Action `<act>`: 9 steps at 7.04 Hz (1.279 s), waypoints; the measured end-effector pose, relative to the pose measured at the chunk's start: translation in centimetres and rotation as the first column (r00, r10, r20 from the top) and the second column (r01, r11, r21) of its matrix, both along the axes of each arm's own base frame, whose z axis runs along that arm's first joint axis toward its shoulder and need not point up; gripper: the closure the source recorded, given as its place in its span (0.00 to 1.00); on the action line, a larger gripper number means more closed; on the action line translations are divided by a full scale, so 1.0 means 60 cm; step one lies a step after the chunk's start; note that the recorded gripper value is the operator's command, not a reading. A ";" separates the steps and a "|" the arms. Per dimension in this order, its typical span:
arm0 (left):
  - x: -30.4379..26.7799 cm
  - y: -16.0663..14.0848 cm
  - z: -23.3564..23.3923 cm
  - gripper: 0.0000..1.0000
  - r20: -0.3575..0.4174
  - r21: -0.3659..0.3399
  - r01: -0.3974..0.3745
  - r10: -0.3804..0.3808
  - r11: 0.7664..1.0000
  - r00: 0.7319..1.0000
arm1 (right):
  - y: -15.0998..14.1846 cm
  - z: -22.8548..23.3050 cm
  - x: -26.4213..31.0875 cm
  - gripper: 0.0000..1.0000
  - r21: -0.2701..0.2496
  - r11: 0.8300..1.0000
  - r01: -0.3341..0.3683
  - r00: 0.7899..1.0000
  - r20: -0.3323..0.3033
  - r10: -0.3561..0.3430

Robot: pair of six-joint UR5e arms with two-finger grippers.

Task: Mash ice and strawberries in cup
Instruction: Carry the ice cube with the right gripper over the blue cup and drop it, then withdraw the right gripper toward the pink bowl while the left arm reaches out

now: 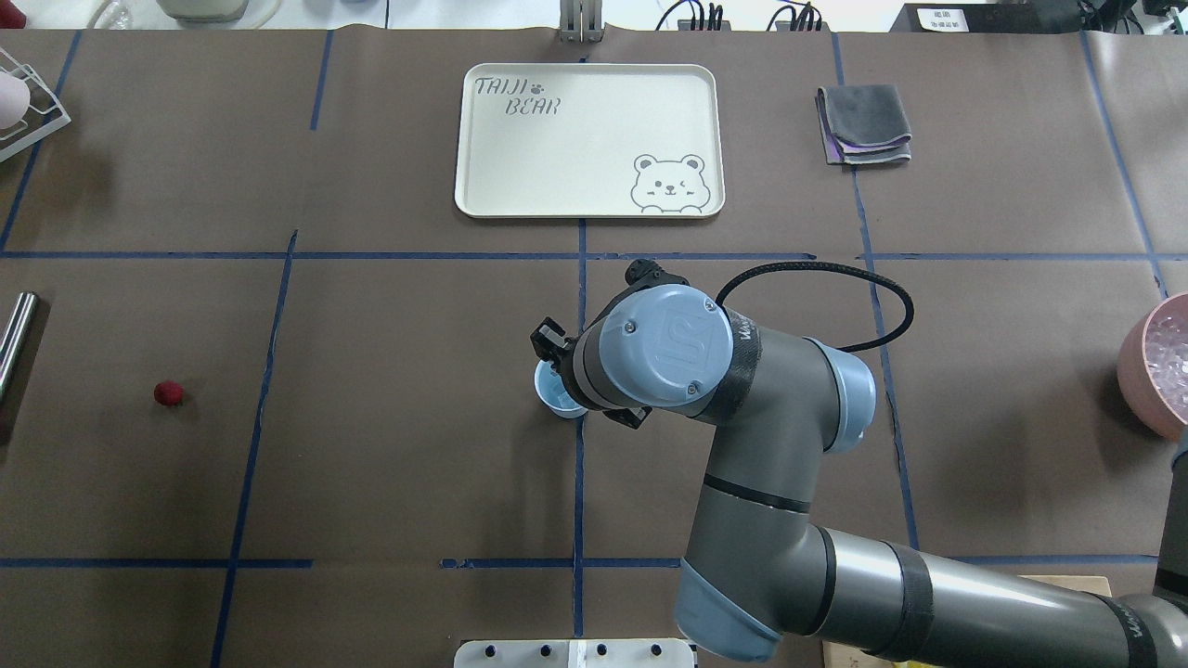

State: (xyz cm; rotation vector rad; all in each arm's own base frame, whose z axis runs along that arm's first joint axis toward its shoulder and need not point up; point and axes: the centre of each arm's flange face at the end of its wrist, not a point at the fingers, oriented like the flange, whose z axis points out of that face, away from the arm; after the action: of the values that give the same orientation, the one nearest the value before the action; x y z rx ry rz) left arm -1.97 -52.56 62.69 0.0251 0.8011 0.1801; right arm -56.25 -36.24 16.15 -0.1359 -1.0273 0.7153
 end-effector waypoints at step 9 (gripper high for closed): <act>0.334 0.068 -0.237 0.00 -0.017 -0.092 0.034 -0.035 0.995 0.999 | -0.114 0.328 0.530 0.00 0.145 0.961 0.236 0.960 -0.186 -0.208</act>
State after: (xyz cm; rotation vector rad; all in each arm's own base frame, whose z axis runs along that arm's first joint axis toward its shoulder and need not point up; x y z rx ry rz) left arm 18.07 -48.48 48.45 -0.0463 0.8263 0.1102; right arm -24.44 -43.09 35.85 -0.0440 -0.8872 0.4261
